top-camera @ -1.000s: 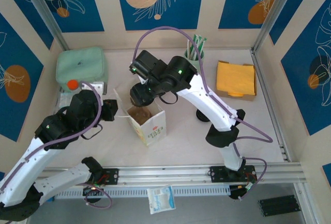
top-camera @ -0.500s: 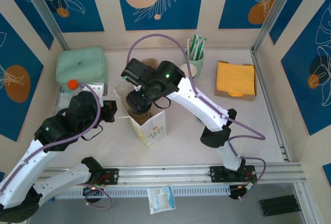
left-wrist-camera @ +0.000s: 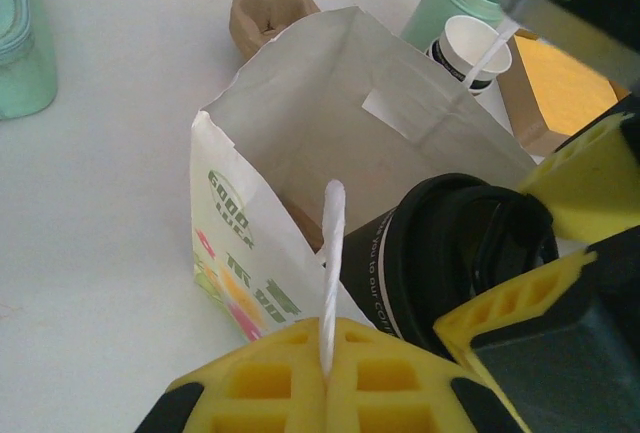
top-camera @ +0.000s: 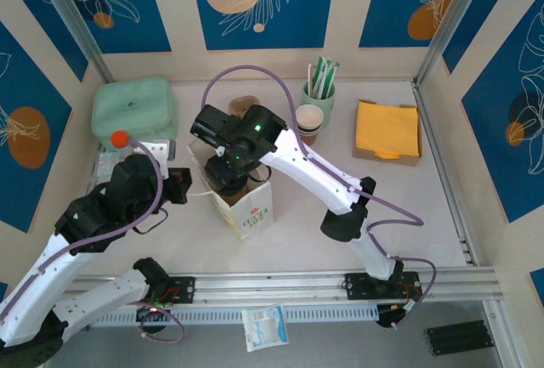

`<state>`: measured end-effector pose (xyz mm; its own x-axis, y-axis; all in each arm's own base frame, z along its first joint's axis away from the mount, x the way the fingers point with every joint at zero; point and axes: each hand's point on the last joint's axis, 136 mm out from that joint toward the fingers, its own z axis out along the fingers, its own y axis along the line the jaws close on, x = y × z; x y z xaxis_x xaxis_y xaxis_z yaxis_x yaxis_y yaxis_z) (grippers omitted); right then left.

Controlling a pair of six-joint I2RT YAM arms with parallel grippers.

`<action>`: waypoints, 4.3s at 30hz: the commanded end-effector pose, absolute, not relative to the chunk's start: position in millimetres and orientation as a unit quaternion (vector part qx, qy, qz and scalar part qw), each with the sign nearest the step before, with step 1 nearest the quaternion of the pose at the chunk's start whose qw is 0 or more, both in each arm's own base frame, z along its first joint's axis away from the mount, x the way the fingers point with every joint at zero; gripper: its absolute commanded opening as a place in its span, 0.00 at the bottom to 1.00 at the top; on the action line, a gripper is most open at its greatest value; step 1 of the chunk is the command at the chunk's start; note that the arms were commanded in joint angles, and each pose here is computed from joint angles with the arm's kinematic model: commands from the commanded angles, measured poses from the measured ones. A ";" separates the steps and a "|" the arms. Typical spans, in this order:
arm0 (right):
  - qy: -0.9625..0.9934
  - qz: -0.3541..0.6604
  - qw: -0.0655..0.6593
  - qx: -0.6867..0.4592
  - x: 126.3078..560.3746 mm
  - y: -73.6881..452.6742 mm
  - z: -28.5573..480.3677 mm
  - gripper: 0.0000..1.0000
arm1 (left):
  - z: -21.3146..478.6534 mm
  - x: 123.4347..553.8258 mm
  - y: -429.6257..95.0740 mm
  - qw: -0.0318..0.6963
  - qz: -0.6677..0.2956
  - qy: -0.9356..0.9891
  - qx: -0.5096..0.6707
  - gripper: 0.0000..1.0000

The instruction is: Pack the takeout coffee

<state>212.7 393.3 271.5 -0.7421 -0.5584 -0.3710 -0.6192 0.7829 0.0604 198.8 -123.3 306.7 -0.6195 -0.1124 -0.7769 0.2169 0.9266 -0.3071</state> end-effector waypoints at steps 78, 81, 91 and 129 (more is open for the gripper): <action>0.956 -0.003 0.038 -0.291 194.9 378.7 188.1 0.58 | 303.7 191.0 -119.5 0.443 -0.206 0.872 0.030 0.00; 0.956 -0.004 0.035 -0.290 194.3 377.7 187.8 0.59 | 303.3 191.1 -119.4 0.443 -0.206 0.872 0.030 0.00; 0.957 0.000 0.027 -0.288 189.9 377.9 183.1 0.58 | 303.7 191.3 -119.2 0.444 -0.205 0.872 0.030 0.00; 0.958 -0.003 0.032 -0.285 193.0 373.3 184.3 0.58 | 304.8 191.1 -120.0 0.442 -0.209 0.872 0.028 0.00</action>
<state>202.2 385.2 177.6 -0.8247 -0.5578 -0.0935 -0.5584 0.8293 -0.0222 191.2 -119.8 302.0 -0.6134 -0.1206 -0.7805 0.2308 0.9178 -0.3232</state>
